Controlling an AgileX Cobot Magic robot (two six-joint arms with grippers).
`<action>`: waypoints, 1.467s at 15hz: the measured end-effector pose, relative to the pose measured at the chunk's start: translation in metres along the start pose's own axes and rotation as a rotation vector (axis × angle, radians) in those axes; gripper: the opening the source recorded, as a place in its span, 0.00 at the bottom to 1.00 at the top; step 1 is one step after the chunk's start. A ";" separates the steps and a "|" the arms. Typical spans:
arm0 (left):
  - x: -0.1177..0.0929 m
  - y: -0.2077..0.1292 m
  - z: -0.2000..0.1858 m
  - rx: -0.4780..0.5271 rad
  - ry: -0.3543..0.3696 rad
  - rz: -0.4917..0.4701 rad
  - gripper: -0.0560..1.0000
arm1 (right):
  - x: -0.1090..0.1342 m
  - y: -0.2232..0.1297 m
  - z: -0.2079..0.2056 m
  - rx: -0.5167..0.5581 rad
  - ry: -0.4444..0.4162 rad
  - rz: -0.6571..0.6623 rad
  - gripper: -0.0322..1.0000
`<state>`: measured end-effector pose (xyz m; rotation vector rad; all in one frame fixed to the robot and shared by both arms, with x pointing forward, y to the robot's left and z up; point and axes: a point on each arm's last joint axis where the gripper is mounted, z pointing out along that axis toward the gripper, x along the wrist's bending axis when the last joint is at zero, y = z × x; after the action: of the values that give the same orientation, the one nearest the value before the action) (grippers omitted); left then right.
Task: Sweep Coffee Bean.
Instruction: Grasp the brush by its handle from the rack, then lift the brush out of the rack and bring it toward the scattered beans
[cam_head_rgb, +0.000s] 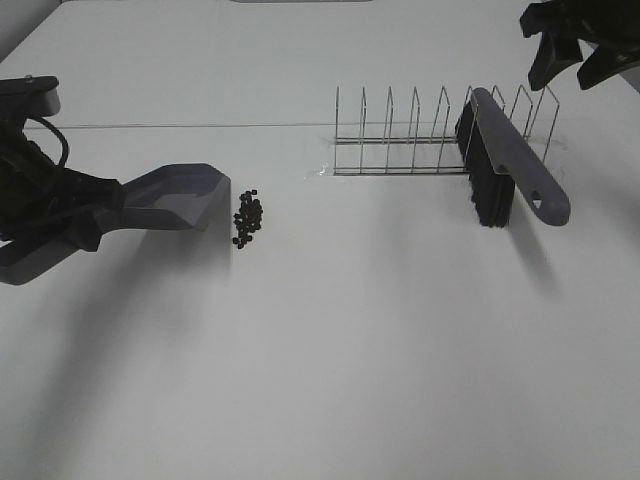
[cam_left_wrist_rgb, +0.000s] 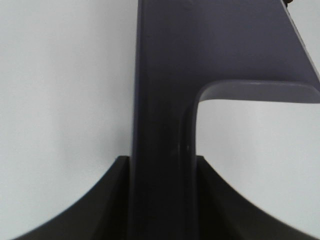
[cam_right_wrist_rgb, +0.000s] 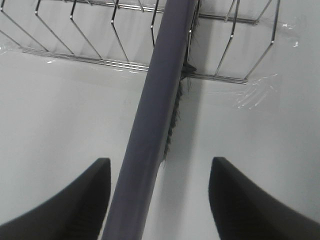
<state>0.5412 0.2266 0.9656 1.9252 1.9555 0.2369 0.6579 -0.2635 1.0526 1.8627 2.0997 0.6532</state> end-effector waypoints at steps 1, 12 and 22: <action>0.000 0.000 0.000 0.000 0.000 0.000 0.39 | -0.003 0.010 0.022 0.033 0.004 0.001 0.57; 0.000 0.000 0.000 0.000 0.000 0.000 0.39 | -0.002 0.010 0.129 0.212 0.010 -0.032 0.62; 0.000 0.000 0.000 0.000 0.000 0.000 0.39 | -0.002 0.013 0.119 0.207 -0.065 0.032 0.36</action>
<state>0.5412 0.2266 0.9656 1.9252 1.9555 0.2369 0.7263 -0.2452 0.9558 1.9986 2.1709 0.3889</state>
